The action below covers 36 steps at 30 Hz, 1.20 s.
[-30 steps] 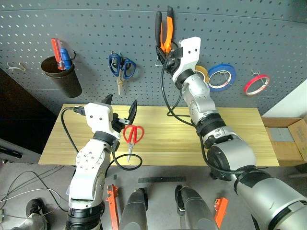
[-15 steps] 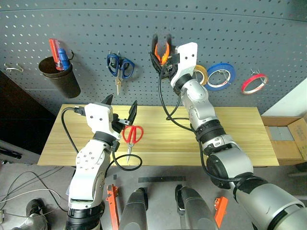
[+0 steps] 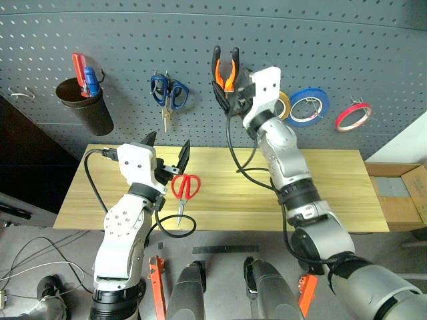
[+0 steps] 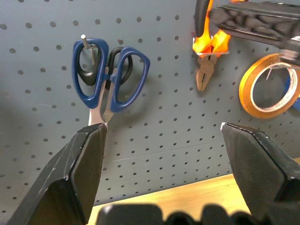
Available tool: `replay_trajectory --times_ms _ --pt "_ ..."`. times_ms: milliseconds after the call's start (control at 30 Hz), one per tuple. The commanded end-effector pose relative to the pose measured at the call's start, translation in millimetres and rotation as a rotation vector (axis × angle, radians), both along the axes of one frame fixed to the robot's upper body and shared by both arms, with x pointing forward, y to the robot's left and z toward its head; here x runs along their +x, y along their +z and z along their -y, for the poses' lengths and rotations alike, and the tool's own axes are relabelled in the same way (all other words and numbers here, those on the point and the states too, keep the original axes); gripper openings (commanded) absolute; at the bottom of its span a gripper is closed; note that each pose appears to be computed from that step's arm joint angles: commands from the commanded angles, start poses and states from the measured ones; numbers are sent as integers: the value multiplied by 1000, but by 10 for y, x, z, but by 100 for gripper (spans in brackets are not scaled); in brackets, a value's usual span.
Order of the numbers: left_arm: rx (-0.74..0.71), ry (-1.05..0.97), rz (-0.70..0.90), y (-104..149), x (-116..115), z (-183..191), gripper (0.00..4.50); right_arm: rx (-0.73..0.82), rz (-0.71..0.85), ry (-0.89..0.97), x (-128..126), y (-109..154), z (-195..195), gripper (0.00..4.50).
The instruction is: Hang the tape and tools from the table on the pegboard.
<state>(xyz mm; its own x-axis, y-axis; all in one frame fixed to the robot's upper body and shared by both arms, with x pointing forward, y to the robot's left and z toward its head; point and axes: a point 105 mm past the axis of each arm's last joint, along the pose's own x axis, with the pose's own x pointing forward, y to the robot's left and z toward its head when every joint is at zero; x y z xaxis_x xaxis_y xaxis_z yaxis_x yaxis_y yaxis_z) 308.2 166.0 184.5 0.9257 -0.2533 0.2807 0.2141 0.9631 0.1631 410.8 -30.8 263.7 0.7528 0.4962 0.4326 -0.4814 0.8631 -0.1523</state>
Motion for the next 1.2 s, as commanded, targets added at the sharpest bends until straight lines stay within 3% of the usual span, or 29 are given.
replay_trajectory --times_ms 33,300,467,600,733,1000,1200 --pt "10 6 -1 -57 -34 -134 418 12 52 6 -252 164 133 447" --pt "-22 -13 -226 -525 -73 -266 418 -35 -46 70 -616 -65 238 447" --pt "-11 0 -503 -980 -145 -266 418 -173 -335 353 -1052 -701 140 447" --pt "142 113 -612 -1176 -9 -245 418 -309 -558 454 -1335 -1306 166 447" --pt "140 114 -699 -1262 77 -63 418 -326 -603 462 -1360 -1456 175 447" --pt "127 300 -885 -1508 45 -227 418 -386 -622 451 -1370 -1628 180 447" --pt "71 306 -991 -1686 53 -211 418 -388 -617 447 -1367 -1633 176 447"
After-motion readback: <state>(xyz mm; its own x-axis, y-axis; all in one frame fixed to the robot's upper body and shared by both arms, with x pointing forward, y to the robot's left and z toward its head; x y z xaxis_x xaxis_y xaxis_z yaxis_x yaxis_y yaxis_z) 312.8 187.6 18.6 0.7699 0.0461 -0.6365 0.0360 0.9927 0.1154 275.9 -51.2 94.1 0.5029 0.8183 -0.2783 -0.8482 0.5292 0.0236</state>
